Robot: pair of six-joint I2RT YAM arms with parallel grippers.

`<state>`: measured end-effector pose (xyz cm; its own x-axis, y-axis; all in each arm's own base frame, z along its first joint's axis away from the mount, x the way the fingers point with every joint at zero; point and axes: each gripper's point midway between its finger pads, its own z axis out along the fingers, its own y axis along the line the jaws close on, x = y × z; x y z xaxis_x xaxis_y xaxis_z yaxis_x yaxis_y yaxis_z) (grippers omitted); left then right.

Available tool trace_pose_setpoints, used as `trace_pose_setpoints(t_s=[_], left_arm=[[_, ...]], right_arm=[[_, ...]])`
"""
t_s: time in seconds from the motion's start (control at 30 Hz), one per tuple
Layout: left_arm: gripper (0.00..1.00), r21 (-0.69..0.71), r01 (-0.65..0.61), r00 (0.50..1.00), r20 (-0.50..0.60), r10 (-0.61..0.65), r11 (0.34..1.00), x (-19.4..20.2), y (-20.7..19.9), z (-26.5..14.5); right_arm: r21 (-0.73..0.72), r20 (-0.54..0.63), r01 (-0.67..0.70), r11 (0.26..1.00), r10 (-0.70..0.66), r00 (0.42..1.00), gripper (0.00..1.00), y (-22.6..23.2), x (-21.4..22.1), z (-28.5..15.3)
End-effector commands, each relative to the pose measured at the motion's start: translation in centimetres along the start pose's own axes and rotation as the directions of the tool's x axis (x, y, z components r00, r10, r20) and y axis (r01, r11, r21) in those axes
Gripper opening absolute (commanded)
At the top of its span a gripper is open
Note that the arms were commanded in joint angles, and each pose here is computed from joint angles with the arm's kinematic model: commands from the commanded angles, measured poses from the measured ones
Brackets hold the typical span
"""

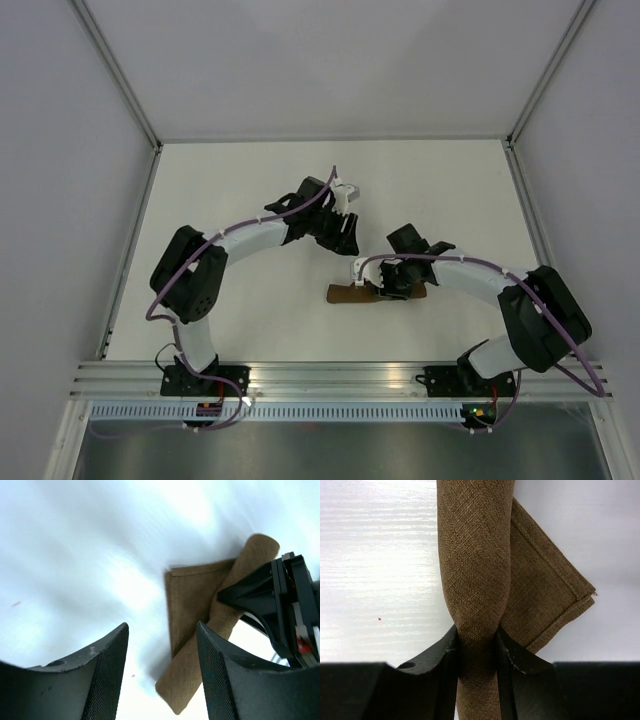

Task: Fold the napkin, place the utensils inside, and roll it up
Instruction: Roll the napkin at the center of the board.

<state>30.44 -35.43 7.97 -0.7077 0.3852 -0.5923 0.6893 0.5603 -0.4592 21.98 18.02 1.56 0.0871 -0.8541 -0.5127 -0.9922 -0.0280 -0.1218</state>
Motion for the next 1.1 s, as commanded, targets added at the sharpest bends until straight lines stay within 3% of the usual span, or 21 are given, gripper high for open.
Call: trace_pose_setpoints(t_s=[0.0, 0.1, 0.13, 0.2, 0.33, 0.5, 0.67, 0.83, 0.93, 1.07], left_arm=[[0.62, -0.138, 0.041, 0.97, 0.243, -0.006, 0.99, -4.6, 0.8, -3.2], [0.62, -0.185, 0.062, 0.937, 0.35, 0.007, 0.981, -5.3, 0.9, -5.3], [0.63, -0.205, 0.087, 0.935, 0.354, -0.009, 0.975, -3.8, 1.5, -5.4], [0.63, -0.219, 0.09, 0.879, 0.476, 0.026, 0.971, -5.5, 0.7, -8.0], [0.64, -0.249, 0.095, 0.816, 0.574, 0.068, 0.964, -3.7, 0.1, -10.6], [0.64, -0.401, 0.01, 0.736, 0.623, 0.265, 0.916, -2.7, -2.9, -13.2], [0.64, -0.518, -0.091, 0.716, 0.559, 0.418, 0.85, -1.0, -5.3, -12.7], [0.65, -0.58, -0.288, 0.709, 0.405, 0.577, 0.762, 0.7, -7.9, -9.9], [0.66, -0.59, -0.439, 0.699, 0.25, 0.67, 0.678, 2.4, -8.8, -6.0], [0.68, -0.57, -0.6, 0.626, 0.1, 0.773, 0.561, 3.3, -9.8, -2.1]], right_arm=[[-0.146, -0.002, -0.048, 0.988, 0.049, 0.999, 0.33, 1.7, 0.3, 0.1], [-0.201, -0.019, -0.074, 0.977, 0.071, 0.997, 0.33, 1.6, 0.6, 0.0], [-0.228, -0.032, -0.089, 0.97, 0.084, 0.996, 0.33, 1.9, 0.9, -0.1], [-0.264, -0.03, -0.101, 0.959, 0.096, 0.995, 0.33, 1.4, 0.6, 0.1], [-0.349, -0.044, -0.154, 0.925, 0.148, 0.988, 0.33, 1.4, 1.1, 0.2], [-0.407, -0.054, -0.19, 0.893, 0.185, 0.981, 0.33, 0.3, 1.2, 0.6], [-0.477, -0.086, -0.235, 0.847, 0.221, 0.971, 0.33, 0.3, 1.8, 1.3], [-0.51, -0.108, -0.264, 0.819, 0.243, 0.964, 0.33, -0.4, 2.1, 1.5], [-0.531, -0.125, -0.285, 0.798, 0.259, 0.958, 0.33, -0.4, 2.5, 1.9], [-0.542, -0.14, -0.297, 0.786, 0.263, 0.954, 0.33, -0.6, 2.7, 2.3]])
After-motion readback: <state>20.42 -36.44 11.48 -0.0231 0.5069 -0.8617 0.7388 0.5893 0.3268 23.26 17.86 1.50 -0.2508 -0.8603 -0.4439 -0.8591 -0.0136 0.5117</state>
